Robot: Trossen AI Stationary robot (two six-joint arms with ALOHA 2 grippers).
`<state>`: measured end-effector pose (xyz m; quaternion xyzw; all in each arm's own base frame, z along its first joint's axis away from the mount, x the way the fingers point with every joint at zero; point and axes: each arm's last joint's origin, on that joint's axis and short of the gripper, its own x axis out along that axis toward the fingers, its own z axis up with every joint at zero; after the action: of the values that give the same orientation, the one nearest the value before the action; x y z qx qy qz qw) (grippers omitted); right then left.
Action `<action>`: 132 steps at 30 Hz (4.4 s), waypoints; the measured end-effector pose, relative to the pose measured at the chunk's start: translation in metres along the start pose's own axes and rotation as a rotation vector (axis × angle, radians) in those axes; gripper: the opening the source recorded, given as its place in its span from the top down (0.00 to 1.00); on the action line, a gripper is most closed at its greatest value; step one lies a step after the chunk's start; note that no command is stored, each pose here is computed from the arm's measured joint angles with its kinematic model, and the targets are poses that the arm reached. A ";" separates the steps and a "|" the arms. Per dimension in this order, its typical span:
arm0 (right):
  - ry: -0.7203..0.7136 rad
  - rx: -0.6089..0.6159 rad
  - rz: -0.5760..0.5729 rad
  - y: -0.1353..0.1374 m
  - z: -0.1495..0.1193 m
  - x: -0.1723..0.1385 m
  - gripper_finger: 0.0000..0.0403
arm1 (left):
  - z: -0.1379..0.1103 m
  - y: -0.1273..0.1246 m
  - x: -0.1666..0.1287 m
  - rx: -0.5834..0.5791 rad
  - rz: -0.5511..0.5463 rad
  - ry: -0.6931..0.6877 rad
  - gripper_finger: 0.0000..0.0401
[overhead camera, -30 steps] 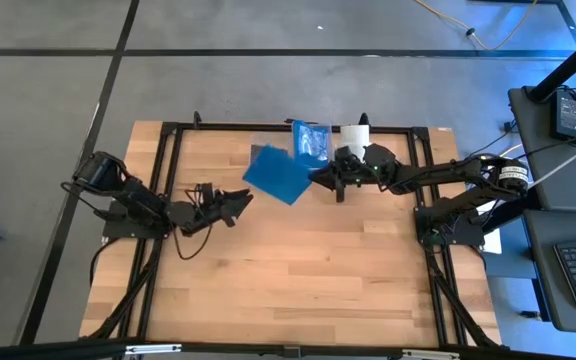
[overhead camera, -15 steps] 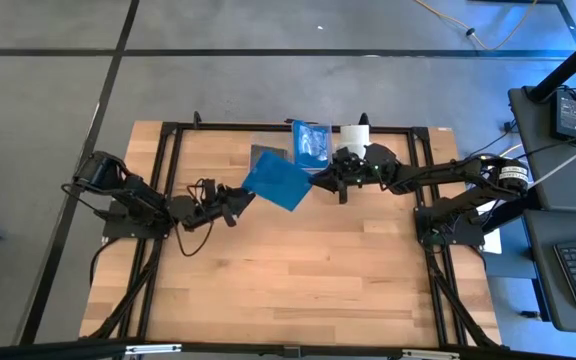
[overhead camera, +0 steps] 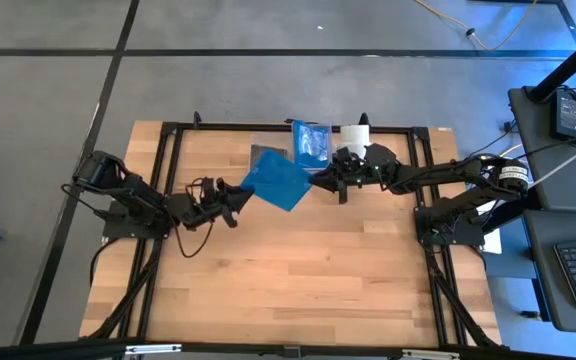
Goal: Pick & place jewel cases by type
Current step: Put the blue CD Case into the right transparent bin, then return to Home Position
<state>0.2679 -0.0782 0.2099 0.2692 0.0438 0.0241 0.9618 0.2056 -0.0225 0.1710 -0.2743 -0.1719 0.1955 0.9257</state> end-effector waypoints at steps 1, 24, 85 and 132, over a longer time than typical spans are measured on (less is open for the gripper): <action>0.001 0.000 0.000 0.000 0.000 0.000 0.84 | 0.000 0.000 0.001 0.006 0.000 -0.002 0.79; -0.166 -0.301 -0.005 0.015 0.045 -0.032 0.56 | 0.006 0.007 0.008 -0.113 -0.014 -0.015 0.90; 0.321 -0.223 -0.422 0.034 0.013 -0.116 0.55 | 0.166 0.160 0.277 -0.448 0.493 0.980 0.88; 0.331 -0.247 -0.439 0.033 0.012 -0.116 0.55 | 0.201 0.106 0.252 0.200 0.463 1.023 0.60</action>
<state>0.1528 -0.0646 0.2455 0.1267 0.2538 -0.1355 0.9493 0.3100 0.2630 0.3225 -0.2756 0.3821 0.2511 0.8456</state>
